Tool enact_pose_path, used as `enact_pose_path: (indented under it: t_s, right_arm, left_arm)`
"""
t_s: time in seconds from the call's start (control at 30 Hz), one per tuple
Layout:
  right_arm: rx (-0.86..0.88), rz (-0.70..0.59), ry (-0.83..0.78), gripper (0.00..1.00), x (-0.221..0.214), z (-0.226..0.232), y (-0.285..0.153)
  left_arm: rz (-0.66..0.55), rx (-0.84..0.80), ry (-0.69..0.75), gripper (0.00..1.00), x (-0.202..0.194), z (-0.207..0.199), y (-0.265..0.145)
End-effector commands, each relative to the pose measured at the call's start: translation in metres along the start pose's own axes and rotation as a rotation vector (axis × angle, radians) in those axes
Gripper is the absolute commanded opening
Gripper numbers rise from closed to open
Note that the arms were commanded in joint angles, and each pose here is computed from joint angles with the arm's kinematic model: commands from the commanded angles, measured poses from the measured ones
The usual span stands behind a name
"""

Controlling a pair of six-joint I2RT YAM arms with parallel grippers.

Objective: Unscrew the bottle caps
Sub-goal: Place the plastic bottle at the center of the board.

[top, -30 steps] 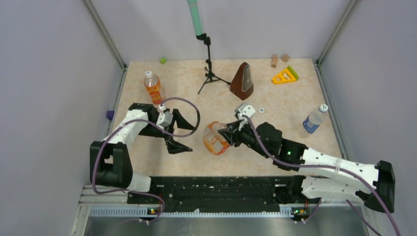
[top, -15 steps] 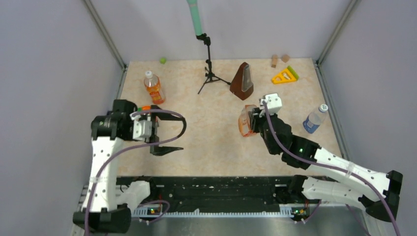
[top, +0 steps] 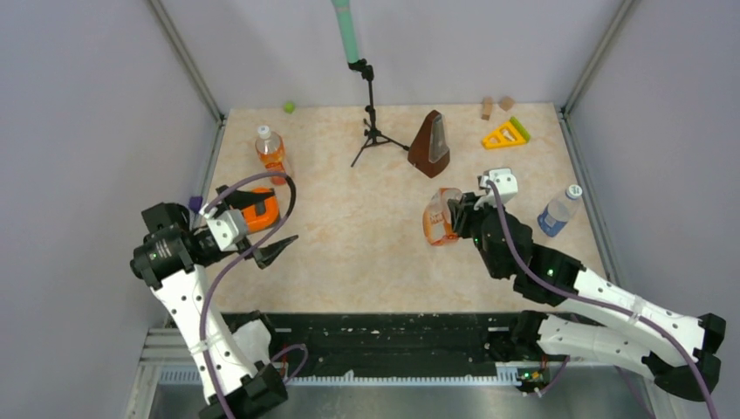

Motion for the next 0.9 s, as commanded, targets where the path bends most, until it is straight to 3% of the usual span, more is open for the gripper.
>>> enact_pose_path:
  t_s: [0.0, 0.2, 0.4, 0.5, 0.77, 0.87]
  right_arm:
    - [0.016, -0.052, 0.084, 0.00, 0.021, 0.001, -0.007]
    - [-0.088, -0.073, 0.097, 0.00, 0.016, -0.008, -0.003]
    - [-0.297, -0.139, 0.028, 0.00, 0.025, -0.031, 0.010]
    - [-0.321, -0.127, 0.034, 0.00, 0.028, -0.045, 0.029]
    - [-0.497, -0.108, -0.004, 0.00, 0.019, -0.086, 0.092]
    - [-0.475, -0.091, 0.024, 0.00, 0.011, -0.103, 0.115]
  left_arm:
    - [-0.070, 0.112, -0.044, 0.98, 0.005, -0.001, -0.006]
    - [-0.013, 0.237, -0.056, 0.98, -0.001, -0.003, -0.017]
    - [-0.037, 0.250, -0.226, 0.98, -0.028, 0.012, -0.023]
    - [-0.048, 0.254, -0.323, 0.98, -0.036, 0.018, -0.025]
    - [-0.067, 0.201, -0.334, 0.98, -0.035, 0.014, -0.018]
    - [-0.081, 0.159, -0.353, 0.98, -0.033, 0.013, -0.013]
Point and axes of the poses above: each gripper's point midway between its finger pads, its own y axis out along the fingers, its own z axis along the line the jaws close on, x = y × z, the point moved 8 cm from there along -y, back along the fingers, and after that the axes turned 7 degrees about y, right-handed, at the moved point
